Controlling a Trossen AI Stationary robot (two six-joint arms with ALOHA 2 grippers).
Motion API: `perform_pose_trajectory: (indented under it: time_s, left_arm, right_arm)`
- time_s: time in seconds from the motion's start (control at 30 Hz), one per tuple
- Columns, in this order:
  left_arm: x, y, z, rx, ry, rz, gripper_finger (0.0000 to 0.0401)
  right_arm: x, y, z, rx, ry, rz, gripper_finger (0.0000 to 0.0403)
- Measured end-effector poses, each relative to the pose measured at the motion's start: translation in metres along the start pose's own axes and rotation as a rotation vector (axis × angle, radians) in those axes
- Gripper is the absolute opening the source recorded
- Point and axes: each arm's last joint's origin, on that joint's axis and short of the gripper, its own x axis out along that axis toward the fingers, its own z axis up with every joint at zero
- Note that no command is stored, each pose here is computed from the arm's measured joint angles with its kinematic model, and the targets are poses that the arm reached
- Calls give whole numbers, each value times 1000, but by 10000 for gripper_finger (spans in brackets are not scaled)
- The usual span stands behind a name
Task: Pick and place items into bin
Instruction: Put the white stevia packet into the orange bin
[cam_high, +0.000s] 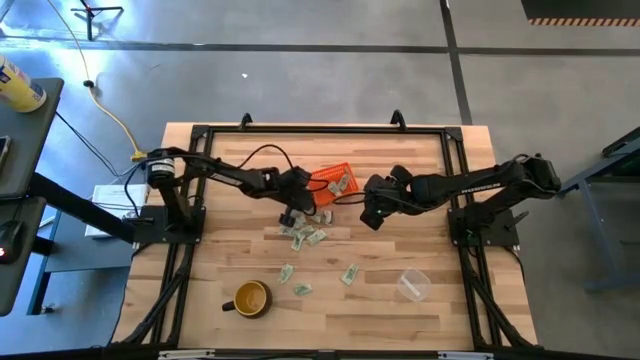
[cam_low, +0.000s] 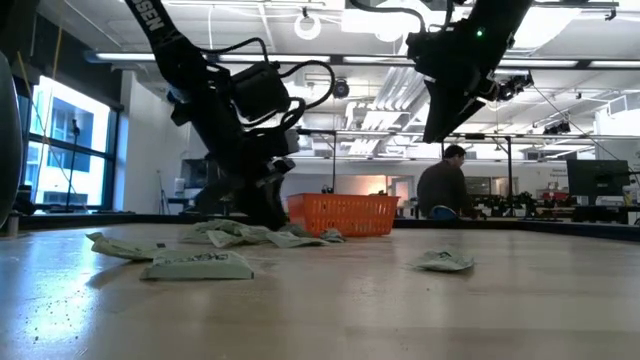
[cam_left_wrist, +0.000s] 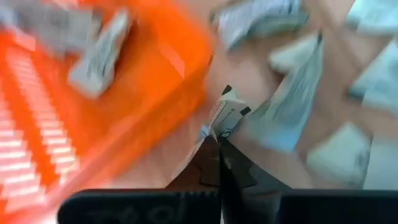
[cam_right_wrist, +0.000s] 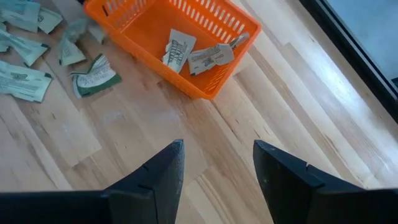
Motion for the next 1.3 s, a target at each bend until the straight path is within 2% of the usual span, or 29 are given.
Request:
perform_pose_trajectory:
  time_s: [0.13, 0.23, 0.37, 0.5, 0.6, 0.73, 0.8, 0.9, 1.0, 1.1, 1.17, 1.3]
  left_arm:
    - [-20, -1, -5, -81, 87, -12, 41]
    - [-41, -4, -8, -156, 139, -18, 34]
    - [-75, 12, 14, -243, -12, 75, 23]
    - [-92, 33, 42, -271, -182, 190, 26]
    - [-89, 50, 65, -221, -286, 256, 28]
    - [-53, 63, 72, -206, -220, 229, 35]
    - [-43, 66, 75, -207, -200, 220, 59]
    - [-33, 68, 79, -209, -153, 257, 116]
    - [-36, 70, 80, -224, -103, 319, 179]
    - [-48, 70, 78, -257, -38, 286, 233]
    - [-59, 68, 76, -264, 27, 233, 258]
    - [-82, 52, 76, -303, 79, 85, 280]
  right_arm:
    - [0, 0, 0, -2, 2, -2, 184]
    - [0, -1, -1, -7, 1, -14, 183]
    - [0, -1, -1, -33, -6, -34, 183]
    - [0, -2, -1, -57, -5, -50, 183]
    - [0, -3, -2, -68, 5, -57, 183]
    - [0, -3, -3, -47, 10, -50, 183]
    - [0, -2, -3, -44, 23, -31, 183]
    - [0, -1, -4, -45, 38, -9, 183]
    - [-1, -1, -4, -56, 53, 15, 183]
    - [0, 1, -3, -106, 45, 47, 183]
    - [-2, 7, -1, -210, 33, 129, 183]
    - [-4, 30, -8, -541, 35, 380, 183]
